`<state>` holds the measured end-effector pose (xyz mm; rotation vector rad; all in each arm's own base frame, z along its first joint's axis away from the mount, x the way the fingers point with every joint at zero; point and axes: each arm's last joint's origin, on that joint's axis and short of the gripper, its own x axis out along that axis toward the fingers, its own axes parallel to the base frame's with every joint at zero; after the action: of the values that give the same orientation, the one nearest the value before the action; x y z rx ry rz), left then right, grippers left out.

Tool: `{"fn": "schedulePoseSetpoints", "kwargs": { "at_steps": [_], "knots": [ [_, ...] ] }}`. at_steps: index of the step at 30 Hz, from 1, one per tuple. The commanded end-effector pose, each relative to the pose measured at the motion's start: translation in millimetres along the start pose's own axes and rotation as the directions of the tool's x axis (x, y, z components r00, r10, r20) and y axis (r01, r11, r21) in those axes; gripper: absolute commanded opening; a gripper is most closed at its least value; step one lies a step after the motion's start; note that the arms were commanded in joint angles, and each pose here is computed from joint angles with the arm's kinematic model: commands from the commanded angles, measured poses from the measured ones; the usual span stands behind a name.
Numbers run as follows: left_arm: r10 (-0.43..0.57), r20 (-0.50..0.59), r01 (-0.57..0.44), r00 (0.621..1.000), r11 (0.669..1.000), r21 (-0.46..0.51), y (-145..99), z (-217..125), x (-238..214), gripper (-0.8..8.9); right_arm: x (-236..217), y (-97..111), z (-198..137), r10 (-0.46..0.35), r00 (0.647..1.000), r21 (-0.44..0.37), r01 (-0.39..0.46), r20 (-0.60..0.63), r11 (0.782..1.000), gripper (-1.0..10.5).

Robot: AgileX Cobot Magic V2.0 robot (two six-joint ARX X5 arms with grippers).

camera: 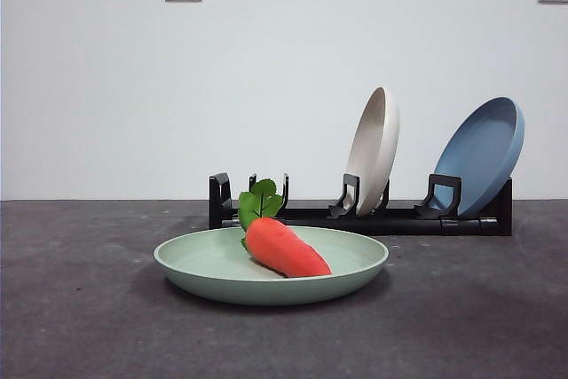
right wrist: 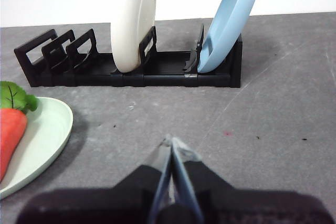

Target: Take the green plate from the plate rack,put the plate on the table,take the carrot from the table,put the carrot in the plate

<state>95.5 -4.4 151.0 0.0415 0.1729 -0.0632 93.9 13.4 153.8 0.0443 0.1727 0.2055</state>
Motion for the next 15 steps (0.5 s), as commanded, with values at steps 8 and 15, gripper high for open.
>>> {"fn": "schedulePoseSetpoints", "kwargs": {
  "at_steps": [8, 15],
  "knots": [
    [-0.006, -0.006, 0.006, 1.0, 1.0, -0.011, -0.1, -3.9, 1.2, -0.03, 1.4, -0.4, -4.5, -0.002, 1.0, 0.051, 0.002, -0.01, 0.999, 0.0],
    [-0.006, -0.006, 0.006, 1.0, 1.0, -0.011, -0.1, -3.9, 1.2, -0.03, 1.4, -0.4, -4.5, -0.002, 1.0, 0.051, 0.002, -0.01, 0.999, 0.0]
  ]
}}
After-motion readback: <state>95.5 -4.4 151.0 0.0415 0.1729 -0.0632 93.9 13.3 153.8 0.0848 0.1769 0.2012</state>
